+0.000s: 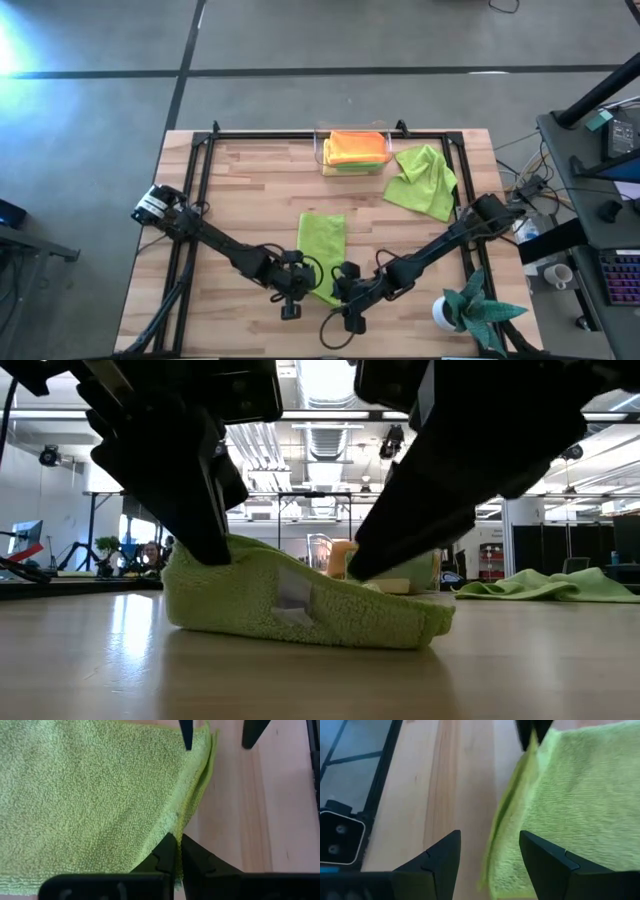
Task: Fold microfiber towels
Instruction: Fold the light green microfiber cloth
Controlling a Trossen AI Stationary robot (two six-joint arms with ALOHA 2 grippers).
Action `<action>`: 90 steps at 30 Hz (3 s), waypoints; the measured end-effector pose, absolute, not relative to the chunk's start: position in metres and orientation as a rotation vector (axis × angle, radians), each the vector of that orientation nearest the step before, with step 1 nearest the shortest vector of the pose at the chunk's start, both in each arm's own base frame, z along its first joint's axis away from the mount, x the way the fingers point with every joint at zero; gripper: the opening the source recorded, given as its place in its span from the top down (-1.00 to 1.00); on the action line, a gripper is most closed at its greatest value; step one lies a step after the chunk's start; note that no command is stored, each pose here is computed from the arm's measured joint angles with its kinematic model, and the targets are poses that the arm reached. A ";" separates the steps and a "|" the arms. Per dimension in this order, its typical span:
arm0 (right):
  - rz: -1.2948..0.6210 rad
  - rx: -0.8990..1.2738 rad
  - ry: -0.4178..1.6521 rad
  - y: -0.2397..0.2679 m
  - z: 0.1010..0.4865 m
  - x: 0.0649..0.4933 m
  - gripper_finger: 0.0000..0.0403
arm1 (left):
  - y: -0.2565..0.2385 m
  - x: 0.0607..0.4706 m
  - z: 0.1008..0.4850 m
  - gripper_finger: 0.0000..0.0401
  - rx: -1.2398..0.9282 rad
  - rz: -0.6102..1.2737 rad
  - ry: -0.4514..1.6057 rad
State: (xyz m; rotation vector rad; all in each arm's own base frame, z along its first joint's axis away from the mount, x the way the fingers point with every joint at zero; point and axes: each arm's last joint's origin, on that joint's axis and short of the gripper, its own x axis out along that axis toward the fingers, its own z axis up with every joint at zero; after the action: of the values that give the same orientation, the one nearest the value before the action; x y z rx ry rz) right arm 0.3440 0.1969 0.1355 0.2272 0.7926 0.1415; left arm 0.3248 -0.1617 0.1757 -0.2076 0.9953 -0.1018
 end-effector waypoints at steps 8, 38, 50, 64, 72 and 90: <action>0.104 0.269 0.899 0.202 0.118 0.352 0.00 | -0.162 0.324 0.178 1.00 -0.216 -0.117 0.996; 0.023 0.206 1.104 0.208 0.163 0.361 0.95 | -0.160 0.321 0.188 1.00 -0.195 -0.172 0.998; -0.017 0.210 1.120 0.202 0.209 0.373 0.96 | -0.148 0.300 0.227 1.00 -0.084 -0.202 0.969; -0.096 0.368 1.051 0.197 0.257 0.386 0.96 | -0.137 0.277 0.254 1.00 -0.017 -0.228 0.978; -0.298 0.481 1.106 0.176 0.230 0.384 0.96 | -0.125 0.285 0.246 1.00 0.116 -0.211 0.980; -0.589 0.542 1.149 0.124 0.209 0.382 0.96 | -0.064 0.307 0.242 1.00 0.223 0.018 0.966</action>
State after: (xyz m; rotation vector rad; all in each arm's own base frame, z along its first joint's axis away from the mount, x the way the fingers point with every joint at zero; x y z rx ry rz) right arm 0.3824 0.1235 0.2089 0.5424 1.1494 -0.5892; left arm 0.3069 -0.0640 0.2416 0.2227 0.9661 0.0176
